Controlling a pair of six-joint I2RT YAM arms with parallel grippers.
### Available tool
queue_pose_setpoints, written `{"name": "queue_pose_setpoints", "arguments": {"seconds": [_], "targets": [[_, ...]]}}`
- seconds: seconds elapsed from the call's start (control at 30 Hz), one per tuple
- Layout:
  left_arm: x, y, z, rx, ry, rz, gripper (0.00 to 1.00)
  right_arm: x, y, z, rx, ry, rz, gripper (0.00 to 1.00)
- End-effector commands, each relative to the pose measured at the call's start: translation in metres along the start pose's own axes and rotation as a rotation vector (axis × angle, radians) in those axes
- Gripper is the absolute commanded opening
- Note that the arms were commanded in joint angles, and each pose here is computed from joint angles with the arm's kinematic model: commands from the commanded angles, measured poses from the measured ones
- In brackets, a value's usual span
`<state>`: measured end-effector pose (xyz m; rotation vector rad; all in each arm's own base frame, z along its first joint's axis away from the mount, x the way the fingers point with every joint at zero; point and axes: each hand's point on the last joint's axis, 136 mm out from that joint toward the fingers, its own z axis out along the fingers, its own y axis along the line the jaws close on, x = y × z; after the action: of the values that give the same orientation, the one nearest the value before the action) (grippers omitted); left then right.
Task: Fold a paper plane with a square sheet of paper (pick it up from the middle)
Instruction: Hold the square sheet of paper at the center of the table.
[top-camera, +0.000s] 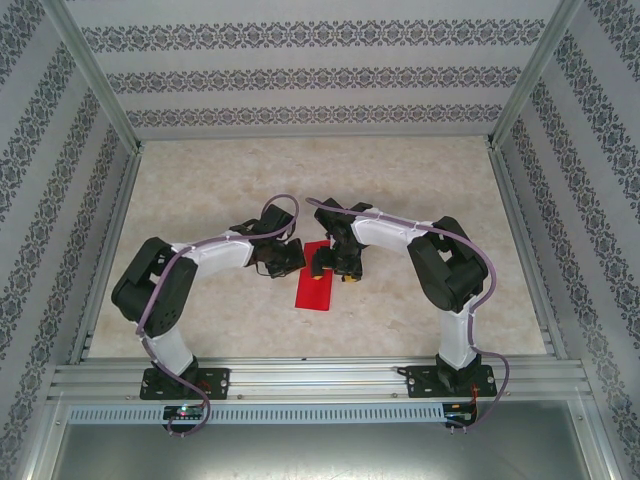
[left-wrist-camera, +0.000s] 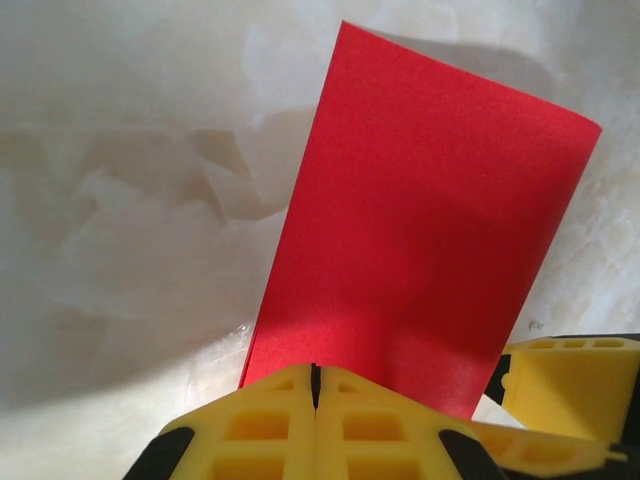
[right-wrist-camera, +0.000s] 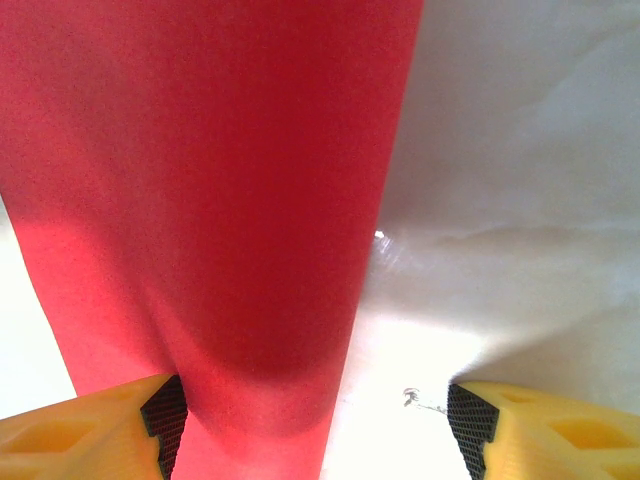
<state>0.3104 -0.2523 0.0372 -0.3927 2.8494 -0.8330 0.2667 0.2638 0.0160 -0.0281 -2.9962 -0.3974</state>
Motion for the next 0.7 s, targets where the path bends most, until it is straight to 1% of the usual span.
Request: {"name": "queue_pose_setpoints", "arguments": {"seconds": [0.0, 0.27, 0.43, 0.5, 0.6, 0.67], "targets": [[-0.004, -0.017, 0.006, 0.059, 0.007, -0.002, 0.0, 0.013, -0.037, 0.038, 0.136, 0.07, 0.035, 0.75], [0.001, -0.003, 0.017, 0.015, 0.036, -0.018, 0.0, 0.013, -0.036, 0.039, 0.132, 0.072, 0.038, 0.75], [0.009, 0.015, 0.023, -0.048, 0.058, -0.021, 0.0, 0.011, -0.033, 0.036, 0.116, 0.062, 0.037, 0.75], [0.012, 0.022, 0.024, -0.068, 0.065, -0.023, 0.0, 0.007, -0.027, 0.032, 0.087, 0.046, 0.038, 0.75], [0.017, 0.031, 0.026, -0.088, 0.069, -0.027, 0.0, -0.007, -0.01, 0.008, 0.01, -0.042, 0.022, 0.76], [0.019, 0.035, 0.026, -0.098, 0.073, -0.025, 0.0, -0.02, 0.008, -0.022, -0.095, -0.136, 0.011, 0.77]]}}
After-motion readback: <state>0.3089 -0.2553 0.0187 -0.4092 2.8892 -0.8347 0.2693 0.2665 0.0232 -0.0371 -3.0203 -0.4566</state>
